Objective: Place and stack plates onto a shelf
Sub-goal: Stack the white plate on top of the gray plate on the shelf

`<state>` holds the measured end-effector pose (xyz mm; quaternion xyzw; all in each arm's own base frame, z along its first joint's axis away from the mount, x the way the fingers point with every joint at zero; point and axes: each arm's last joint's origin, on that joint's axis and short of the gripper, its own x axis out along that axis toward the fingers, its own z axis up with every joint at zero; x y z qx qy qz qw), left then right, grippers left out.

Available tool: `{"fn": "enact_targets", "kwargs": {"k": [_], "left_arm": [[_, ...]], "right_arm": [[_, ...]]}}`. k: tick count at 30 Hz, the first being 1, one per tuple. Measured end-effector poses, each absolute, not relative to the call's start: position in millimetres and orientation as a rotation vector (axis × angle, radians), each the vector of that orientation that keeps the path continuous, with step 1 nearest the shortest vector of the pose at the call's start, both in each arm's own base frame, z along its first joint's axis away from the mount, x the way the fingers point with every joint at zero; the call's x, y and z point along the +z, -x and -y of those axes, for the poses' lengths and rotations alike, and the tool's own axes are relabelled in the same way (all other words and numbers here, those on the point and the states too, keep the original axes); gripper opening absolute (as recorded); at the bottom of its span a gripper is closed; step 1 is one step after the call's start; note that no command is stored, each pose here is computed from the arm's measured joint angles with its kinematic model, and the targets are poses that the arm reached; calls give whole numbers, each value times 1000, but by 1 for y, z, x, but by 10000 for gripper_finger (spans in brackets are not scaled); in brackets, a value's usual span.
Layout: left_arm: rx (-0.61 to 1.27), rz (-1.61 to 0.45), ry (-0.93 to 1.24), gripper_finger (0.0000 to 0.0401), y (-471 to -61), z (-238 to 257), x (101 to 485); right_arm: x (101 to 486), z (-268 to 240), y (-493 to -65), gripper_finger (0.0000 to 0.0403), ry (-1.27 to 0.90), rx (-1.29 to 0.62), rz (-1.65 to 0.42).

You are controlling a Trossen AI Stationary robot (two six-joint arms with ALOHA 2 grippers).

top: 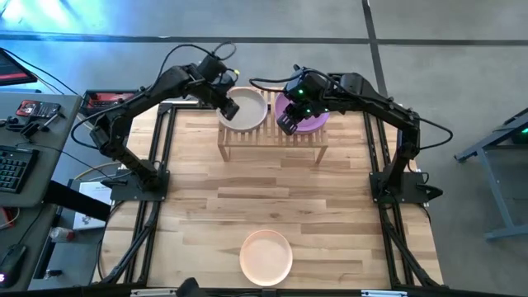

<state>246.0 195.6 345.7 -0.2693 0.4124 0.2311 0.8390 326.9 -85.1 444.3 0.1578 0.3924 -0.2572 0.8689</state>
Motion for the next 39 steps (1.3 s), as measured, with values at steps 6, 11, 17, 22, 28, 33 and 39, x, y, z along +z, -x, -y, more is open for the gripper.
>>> {"fn": "enact_targets", "kwargs": {"k": [6, 11, 17, 22, 28, 33, 39], "left_arm": [[451, -935, 566, 76, -253, -185, 339], [471, -990, 590, 76, -257, -186, 330], [467, -1062, 606, 76, -265, -190, 314], [462, -1055, 603, 76, -269, -193, 311], [468, -1016, 583, 76, -266, -191, 321], [465, -956, 551, 76, -259, -186, 341], [455, -905, 527, 76, -243, -171, 366]], "right_arm": [[444, 85, -327, 42, -332, -534, -822], [444, 85, -327, 42, -333, -532, -822], [444, 85, -327, 42, -335, -528, -823], [444, 85, -327, 42, -338, -523, -824], [444, 84, -327, 42, -350, -508, -826], [444, 83, -327, 42, -394, -496, -821], [442, 66, -329, 42, -460, -440, -851]]}}
